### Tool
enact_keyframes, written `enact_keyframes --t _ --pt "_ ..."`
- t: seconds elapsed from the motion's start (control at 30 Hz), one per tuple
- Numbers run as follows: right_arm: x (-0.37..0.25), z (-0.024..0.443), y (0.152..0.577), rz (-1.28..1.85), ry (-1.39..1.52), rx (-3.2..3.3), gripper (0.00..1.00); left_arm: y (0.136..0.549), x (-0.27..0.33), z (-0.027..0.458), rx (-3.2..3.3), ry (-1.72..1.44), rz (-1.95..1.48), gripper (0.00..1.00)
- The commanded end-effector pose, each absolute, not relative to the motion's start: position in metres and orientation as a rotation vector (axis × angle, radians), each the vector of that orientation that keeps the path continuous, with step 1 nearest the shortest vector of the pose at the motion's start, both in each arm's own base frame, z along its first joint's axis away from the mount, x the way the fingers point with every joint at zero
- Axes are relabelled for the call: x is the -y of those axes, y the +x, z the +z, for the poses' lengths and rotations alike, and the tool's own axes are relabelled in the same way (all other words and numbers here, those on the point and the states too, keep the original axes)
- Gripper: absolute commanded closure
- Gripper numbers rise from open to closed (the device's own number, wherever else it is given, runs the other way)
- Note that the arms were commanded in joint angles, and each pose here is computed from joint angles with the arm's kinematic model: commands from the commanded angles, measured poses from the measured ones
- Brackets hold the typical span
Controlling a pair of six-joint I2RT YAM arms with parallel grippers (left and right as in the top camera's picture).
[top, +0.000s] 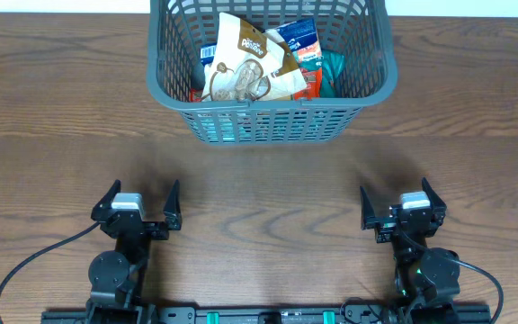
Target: Pack container
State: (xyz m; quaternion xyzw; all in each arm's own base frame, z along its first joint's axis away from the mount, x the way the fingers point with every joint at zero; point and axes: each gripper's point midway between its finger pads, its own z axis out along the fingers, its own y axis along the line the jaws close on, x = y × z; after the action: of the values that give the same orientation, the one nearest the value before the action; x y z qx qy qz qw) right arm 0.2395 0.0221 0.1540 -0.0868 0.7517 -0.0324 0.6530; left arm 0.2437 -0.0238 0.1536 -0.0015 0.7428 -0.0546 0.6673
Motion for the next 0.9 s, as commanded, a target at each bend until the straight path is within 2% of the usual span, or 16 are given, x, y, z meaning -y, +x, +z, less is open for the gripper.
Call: enact_keyframes --t 0.0,0.87 --pt "-0.0212 0.1534 0.2395 -0.089 -0.204 -1.702 0.01 0.2425 0.0238 0.1362 -1.729 -0.043 -0.151 0.01" --pt "-0.0212 0.1534 0.2395 -0.089 -0.204 -1.702 0.01 0.2425 0.0240 0.1359 -1.730 -0.057 -0.165 0.01"
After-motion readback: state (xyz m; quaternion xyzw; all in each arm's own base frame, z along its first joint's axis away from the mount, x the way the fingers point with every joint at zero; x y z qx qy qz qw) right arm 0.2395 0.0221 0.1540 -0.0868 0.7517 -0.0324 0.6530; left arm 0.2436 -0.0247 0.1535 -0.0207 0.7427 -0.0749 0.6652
